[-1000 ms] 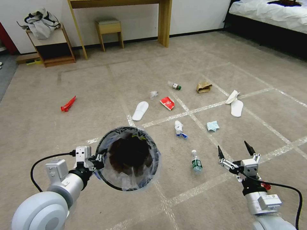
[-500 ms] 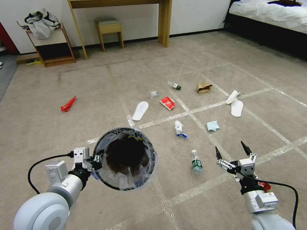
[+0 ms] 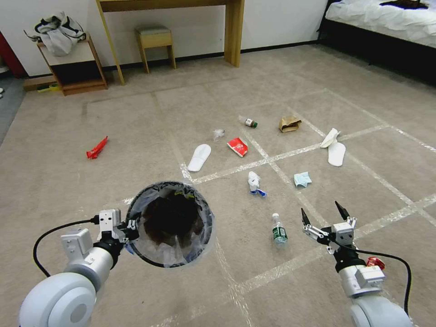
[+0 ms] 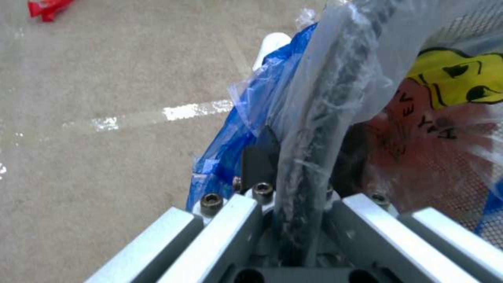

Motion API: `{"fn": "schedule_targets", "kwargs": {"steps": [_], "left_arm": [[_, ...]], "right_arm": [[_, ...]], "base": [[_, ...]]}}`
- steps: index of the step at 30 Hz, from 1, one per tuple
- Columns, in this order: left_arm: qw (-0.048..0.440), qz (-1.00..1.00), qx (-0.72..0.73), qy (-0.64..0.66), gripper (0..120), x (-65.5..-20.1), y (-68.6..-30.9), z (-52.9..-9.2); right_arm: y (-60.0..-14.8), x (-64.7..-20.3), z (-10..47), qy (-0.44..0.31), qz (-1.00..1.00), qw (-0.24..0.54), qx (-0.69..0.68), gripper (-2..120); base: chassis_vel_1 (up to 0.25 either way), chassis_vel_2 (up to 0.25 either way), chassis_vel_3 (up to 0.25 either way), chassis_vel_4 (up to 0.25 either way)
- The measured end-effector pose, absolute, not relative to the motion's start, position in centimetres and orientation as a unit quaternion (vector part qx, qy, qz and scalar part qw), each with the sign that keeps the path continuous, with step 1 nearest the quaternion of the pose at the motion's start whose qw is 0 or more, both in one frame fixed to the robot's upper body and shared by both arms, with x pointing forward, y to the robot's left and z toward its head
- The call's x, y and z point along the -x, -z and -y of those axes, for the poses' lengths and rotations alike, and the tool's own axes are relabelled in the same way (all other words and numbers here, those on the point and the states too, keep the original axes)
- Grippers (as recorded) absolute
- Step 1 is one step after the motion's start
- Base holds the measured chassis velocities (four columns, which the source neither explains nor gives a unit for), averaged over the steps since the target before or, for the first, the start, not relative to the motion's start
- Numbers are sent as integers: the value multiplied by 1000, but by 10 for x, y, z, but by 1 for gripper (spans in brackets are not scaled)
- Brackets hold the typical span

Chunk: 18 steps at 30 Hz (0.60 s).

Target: Pick up the trash bin and place the garbage on the floor into it.

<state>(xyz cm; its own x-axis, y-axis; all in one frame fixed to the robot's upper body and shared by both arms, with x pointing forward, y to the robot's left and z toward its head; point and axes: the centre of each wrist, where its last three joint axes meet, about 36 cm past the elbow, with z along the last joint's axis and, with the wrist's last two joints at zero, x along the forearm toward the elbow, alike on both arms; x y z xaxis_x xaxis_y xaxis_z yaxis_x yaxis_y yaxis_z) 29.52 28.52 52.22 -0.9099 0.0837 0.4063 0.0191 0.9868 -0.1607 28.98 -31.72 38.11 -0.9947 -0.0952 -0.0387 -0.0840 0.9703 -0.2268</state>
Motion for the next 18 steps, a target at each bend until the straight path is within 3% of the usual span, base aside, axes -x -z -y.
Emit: {"fn": "schedule_targets", "kwargs": {"steps": [7, 18], "left_arm": [[211, 974, 29, -77, 0, -300, -519, -287], [216, 973, 38, -78, 0, -306, -514, -285]], "right_arm": [[-377, -288, 319, 112, -993, 16, 44, 100], [-377, -294, 340, 126, -992, 20, 19, 100]], "base": [[-59, 60, 73, -59], [-182, 189, 176, -174]]}}
